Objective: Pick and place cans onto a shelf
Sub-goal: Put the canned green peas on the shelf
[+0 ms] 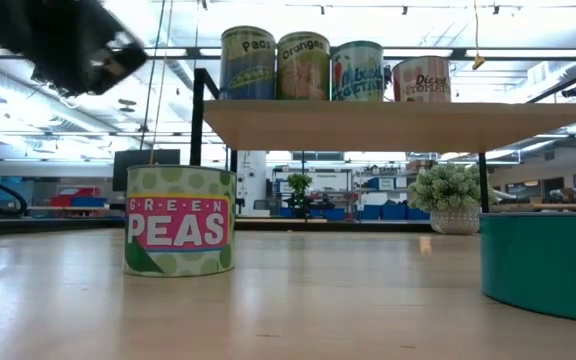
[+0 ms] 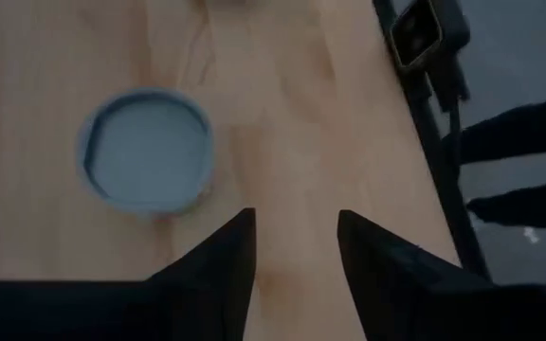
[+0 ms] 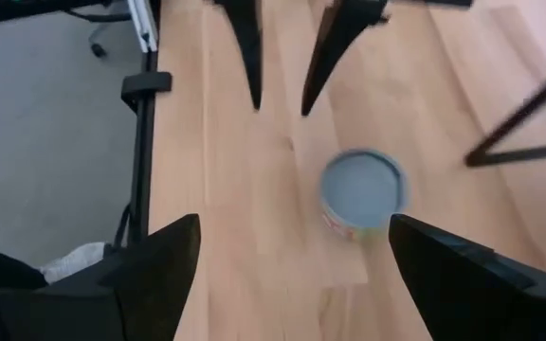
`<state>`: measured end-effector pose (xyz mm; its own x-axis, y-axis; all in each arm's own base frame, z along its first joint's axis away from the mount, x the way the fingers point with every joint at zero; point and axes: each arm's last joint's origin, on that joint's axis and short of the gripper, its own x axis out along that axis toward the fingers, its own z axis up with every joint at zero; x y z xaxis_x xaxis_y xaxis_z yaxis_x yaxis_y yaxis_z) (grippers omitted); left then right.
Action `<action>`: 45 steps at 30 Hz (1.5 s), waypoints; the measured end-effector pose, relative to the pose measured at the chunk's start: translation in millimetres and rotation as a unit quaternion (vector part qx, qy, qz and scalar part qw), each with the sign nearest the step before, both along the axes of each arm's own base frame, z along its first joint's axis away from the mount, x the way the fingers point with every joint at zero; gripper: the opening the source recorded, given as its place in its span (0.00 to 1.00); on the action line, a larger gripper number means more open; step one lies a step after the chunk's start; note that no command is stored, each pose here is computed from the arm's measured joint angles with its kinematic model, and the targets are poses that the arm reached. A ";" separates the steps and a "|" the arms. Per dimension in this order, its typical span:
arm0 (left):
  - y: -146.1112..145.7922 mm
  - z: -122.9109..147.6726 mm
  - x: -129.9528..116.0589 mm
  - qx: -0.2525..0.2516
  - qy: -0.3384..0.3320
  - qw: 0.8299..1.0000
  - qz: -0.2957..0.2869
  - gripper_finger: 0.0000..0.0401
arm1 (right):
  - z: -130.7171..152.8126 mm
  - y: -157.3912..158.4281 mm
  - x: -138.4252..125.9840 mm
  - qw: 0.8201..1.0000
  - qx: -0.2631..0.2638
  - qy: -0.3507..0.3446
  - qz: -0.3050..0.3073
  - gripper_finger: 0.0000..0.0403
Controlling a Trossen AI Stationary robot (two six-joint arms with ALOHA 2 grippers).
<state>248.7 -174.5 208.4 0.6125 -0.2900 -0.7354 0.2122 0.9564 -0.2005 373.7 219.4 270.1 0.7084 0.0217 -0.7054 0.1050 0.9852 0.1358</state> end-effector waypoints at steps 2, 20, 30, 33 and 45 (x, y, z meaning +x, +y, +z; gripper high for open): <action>-3.1 1.2 -4.2 -0.004 0.004 1.000 0.003 0.38 | -9.5 0.9 9.1 1.000 0.001 -0.005 0.011 0.87; -3.7 40.2 -63.4 -0.025 0.028 0.999 0.030 0.35 | -54.2 -31.0 72.8 0.998 -0.038 0.013 0.041 0.91; -2.1 45.3 -68.8 -0.042 0.032 0.998 0.044 0.35 | -78.0 -50.6 87.9 0.995 -0.059 0.032 0.077 0.99; -1.8 45.1 -68.8 -0.044 0.033 0.997 0.050 0.35 | -84.6 -53.3 88.7 0.993 -0.083 0.040 0.072 0.99; -0.8 43.6 -70.0 -0.037 0.041 0.997 0.054 0.35 | -106.2 -47.0 81.8 0.987 -0.085 0.095 0.093 0.96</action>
